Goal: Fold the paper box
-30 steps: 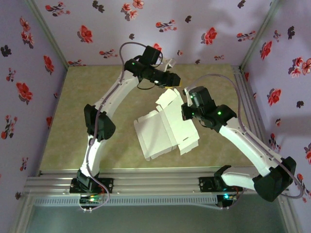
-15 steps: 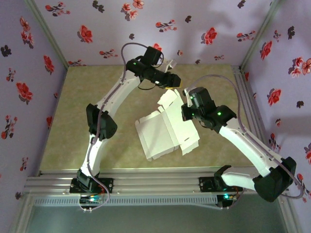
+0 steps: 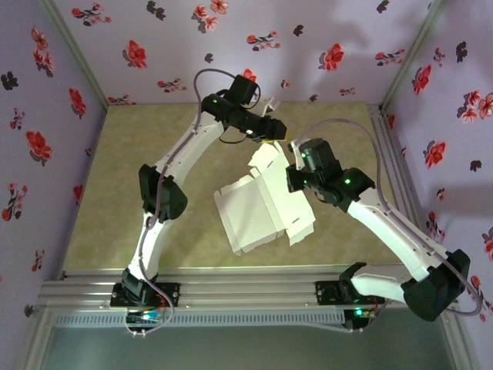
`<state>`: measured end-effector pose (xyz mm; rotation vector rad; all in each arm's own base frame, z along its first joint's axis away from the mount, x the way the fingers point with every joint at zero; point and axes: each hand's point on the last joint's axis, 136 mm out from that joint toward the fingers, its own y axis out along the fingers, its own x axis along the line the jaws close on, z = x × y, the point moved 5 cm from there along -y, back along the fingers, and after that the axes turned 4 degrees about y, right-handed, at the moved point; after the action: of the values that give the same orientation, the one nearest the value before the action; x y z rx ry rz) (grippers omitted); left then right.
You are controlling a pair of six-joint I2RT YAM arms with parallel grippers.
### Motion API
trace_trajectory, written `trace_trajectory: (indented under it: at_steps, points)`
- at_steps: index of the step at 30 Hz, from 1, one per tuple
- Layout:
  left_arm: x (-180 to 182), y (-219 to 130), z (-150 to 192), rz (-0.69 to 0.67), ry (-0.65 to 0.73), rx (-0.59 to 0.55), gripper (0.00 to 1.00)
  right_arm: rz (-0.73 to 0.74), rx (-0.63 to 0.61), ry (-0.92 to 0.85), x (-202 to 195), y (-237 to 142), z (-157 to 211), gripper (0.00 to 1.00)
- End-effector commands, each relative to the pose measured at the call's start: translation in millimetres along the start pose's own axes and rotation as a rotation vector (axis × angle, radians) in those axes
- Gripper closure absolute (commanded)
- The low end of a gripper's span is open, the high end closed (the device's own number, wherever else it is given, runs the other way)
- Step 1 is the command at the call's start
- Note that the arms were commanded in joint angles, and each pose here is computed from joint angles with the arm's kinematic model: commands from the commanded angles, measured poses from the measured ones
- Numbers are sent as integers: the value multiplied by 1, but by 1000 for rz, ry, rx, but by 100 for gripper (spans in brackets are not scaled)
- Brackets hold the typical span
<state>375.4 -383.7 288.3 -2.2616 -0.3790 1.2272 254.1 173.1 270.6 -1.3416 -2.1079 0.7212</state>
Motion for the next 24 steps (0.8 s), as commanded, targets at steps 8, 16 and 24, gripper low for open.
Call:
trace_trajectory:
  at_steps: [8,16,24]
  points:
    - [-18,-2,6,10,44,22,59,41,-36,-5,-3,1,-6,100]
    - [-27,-3,10,-5,86,23,62,69,-15,-5,-5,8,-5,100]
    - [-30,-2,14,-11,131,30,64,80,-12,-2,-6,12,-3,100]
